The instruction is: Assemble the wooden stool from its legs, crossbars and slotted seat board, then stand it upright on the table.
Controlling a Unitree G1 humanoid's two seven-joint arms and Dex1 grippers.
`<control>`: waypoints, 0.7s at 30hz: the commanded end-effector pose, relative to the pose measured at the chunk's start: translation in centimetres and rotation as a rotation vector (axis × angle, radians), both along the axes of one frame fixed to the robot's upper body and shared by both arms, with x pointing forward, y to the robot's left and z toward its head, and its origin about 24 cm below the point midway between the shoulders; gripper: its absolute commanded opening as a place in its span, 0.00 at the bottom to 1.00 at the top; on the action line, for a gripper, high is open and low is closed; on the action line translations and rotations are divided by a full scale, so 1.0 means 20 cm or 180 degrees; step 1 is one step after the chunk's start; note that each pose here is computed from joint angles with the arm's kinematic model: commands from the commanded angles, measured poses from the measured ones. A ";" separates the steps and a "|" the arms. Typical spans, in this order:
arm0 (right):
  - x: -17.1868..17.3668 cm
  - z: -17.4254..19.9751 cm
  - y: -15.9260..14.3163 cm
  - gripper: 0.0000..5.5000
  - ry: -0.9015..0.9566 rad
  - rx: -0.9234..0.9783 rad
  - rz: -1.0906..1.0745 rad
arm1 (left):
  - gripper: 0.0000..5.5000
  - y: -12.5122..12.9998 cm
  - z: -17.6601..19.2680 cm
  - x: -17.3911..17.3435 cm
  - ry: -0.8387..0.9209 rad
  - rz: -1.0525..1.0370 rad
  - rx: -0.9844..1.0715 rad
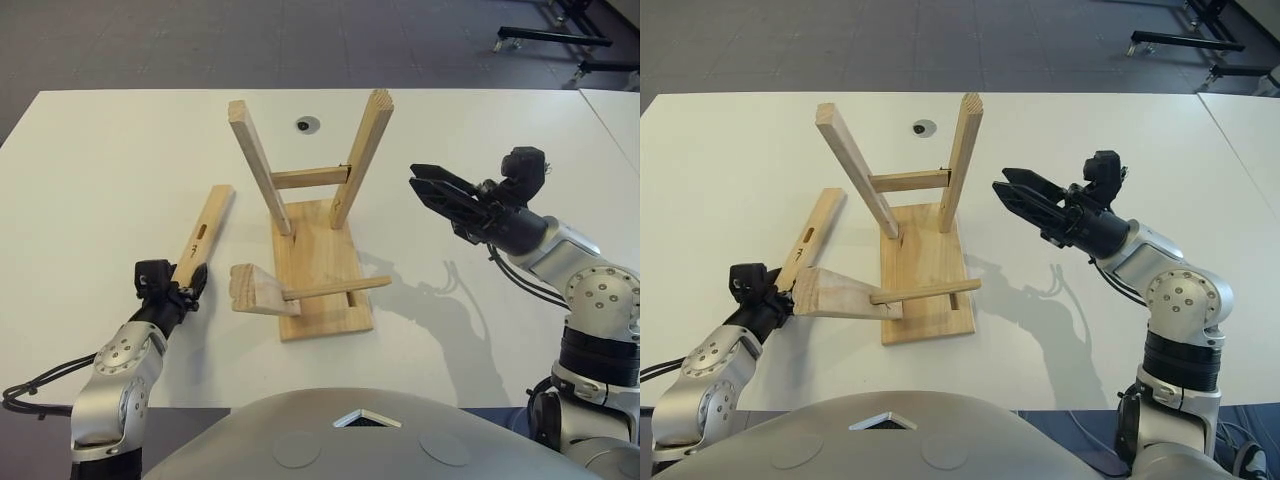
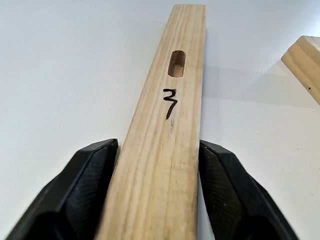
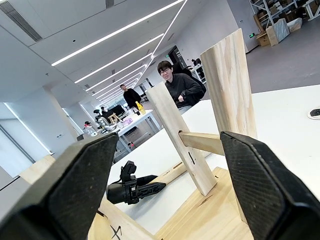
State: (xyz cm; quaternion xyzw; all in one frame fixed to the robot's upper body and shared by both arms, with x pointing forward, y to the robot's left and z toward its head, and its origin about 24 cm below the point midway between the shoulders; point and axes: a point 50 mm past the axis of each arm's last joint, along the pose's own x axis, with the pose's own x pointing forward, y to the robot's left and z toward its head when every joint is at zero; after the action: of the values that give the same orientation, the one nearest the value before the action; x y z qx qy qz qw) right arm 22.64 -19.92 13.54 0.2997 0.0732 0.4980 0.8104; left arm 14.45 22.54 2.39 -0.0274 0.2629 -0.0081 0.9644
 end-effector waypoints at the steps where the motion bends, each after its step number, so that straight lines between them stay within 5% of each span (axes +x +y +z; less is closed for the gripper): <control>1: 0.01 0.00 0.01 0.68 -0.0067 -0.0023 -0.0044 | 0.39 0.01 -0.06 0.00 0.0174 -0.0084 -0.0026; 7: -0.01 -0.02 0.03 0.68 -0.0110 0.0067 -0.0174 | 0.37 0.07 -0.02 0.09 -0.0046 -0.0153 0.0025; 13: 0.02 0.01 0.02 0.68 -0.0293 0.0229 -0.0304 | 0.37 0.16 0.17 0.26 -0.0888 -0.0005 0.0046; 17: 0.08 0.09 0.04 0.68 -0.0519 0.0465 -0.0391 | 0.37 0.22 0.48 0.41 -0.1678 -0.0179 0.0077; 21: 0.11 0.21 0.11 0.68 -0.0808 0.0771 -0.0277 | 0.37 0.12 0.80 0.47 -0.2393 -0.0807 -0.0379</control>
State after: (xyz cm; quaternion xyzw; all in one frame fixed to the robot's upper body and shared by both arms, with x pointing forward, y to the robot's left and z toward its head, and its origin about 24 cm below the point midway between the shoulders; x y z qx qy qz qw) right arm 24.38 -18.52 16.15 0.3354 -0.0697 0.4879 0.8029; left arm 23.59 26.30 15.45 -0.0348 -0.0649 -0.0849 0.9937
